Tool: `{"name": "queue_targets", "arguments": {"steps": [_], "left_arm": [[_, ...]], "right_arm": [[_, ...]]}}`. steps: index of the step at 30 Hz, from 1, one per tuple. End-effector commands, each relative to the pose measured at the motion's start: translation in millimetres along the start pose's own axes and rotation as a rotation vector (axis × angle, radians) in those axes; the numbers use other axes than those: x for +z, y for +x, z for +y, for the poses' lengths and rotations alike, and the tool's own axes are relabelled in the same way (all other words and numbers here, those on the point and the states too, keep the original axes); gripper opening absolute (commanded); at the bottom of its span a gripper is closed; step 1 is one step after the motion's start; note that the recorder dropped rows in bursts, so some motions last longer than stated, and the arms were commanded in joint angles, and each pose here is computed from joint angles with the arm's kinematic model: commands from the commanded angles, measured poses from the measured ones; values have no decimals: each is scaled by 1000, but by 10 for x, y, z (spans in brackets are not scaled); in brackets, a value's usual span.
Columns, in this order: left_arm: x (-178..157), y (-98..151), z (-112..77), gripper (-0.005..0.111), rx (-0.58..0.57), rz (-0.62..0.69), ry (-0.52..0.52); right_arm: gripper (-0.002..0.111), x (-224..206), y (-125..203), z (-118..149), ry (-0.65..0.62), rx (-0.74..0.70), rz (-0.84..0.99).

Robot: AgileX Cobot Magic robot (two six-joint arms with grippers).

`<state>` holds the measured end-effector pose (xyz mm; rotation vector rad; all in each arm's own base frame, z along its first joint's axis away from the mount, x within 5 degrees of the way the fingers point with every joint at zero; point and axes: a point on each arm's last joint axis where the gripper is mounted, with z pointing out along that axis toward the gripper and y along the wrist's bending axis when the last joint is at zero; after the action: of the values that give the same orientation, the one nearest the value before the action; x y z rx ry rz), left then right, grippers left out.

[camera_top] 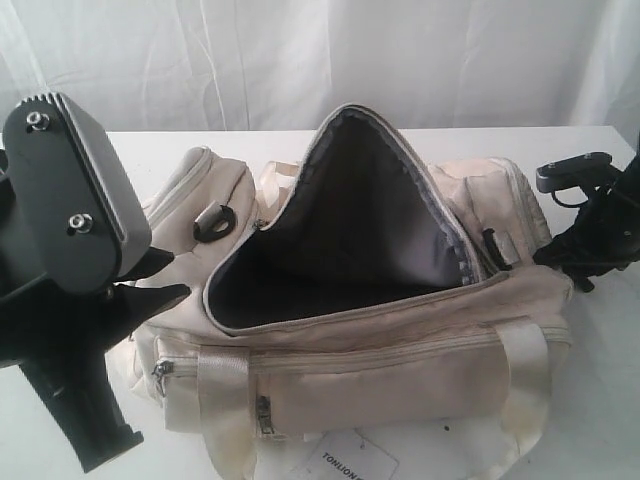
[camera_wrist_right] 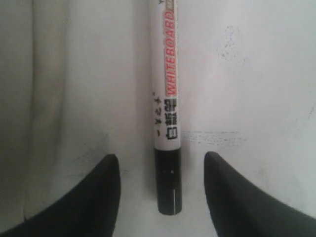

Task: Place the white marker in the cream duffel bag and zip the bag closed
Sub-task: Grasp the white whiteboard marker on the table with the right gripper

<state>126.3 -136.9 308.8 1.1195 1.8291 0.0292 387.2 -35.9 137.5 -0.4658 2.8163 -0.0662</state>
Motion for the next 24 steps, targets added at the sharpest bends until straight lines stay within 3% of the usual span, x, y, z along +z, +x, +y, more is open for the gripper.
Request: {"name": "queue_targets", "arguments": {"steps": [1, 4, 17, 24], "left_arm": [[-30, -9, 12, 32, -15, -3, -3], [-30, -9, 12, 32, -15, -3, -3], [-30, -9, 12, 32, -15, -3, -3], [-30, -12, 11, 32, -15, -7, -2]], "right_arm": [[43, 37, 10, -50, 8, -17, -3], [35, 48, 12, -48, 6, -15, -1], [26, 157, 73, -22, -24, -14, 60], [0, -58, 0, -49, 10, 6, -11]]}}
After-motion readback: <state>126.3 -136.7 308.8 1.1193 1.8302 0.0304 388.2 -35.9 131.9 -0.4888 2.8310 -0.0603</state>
